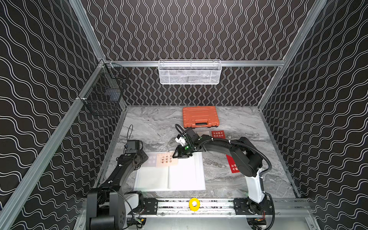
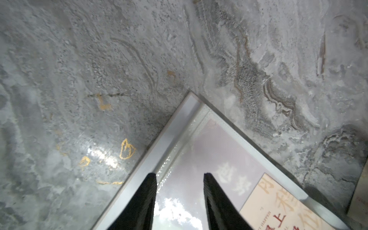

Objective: Place the photos into the photo albums
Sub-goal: Insert the photo into the photo album.

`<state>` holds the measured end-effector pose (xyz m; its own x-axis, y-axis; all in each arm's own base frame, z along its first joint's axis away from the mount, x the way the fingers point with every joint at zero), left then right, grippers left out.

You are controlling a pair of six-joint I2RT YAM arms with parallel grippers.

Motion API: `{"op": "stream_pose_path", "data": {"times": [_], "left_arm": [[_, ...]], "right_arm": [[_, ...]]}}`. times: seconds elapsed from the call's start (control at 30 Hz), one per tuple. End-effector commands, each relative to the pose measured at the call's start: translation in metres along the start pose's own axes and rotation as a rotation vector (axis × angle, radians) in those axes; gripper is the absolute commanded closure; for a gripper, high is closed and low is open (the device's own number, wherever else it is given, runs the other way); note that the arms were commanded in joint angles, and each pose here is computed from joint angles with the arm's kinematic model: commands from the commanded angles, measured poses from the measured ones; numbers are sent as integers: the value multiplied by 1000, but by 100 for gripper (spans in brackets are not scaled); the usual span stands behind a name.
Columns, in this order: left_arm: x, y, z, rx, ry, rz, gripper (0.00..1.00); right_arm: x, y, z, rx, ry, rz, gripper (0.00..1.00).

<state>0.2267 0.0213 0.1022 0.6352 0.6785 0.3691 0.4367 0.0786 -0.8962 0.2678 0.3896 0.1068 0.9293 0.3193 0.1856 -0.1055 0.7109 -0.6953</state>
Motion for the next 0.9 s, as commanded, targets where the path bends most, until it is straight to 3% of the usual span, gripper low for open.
{"op": "stream_pose_path", "data": {"times": [0.0,0.87], "left_arm": [[0,3,0,-8,-22,1,56],[-3,0,-3,-58,-15,15,55]], "right_arm": [[1,8,11,25,-2,15,62],[20,60,33,139,38,51,60]]}}
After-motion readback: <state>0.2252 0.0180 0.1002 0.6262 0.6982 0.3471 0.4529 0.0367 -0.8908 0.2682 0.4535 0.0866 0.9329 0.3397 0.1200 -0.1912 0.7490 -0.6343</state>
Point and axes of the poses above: each gripper's point midway between its finger pads, its own y axis out along the fingers, its own z axis along the line the jaws close on, x = y × z, the point moved 7 cm from there along -y, back along the fingers, and after that the axes turned 2 degrees about -y, right-handed, at the moved point
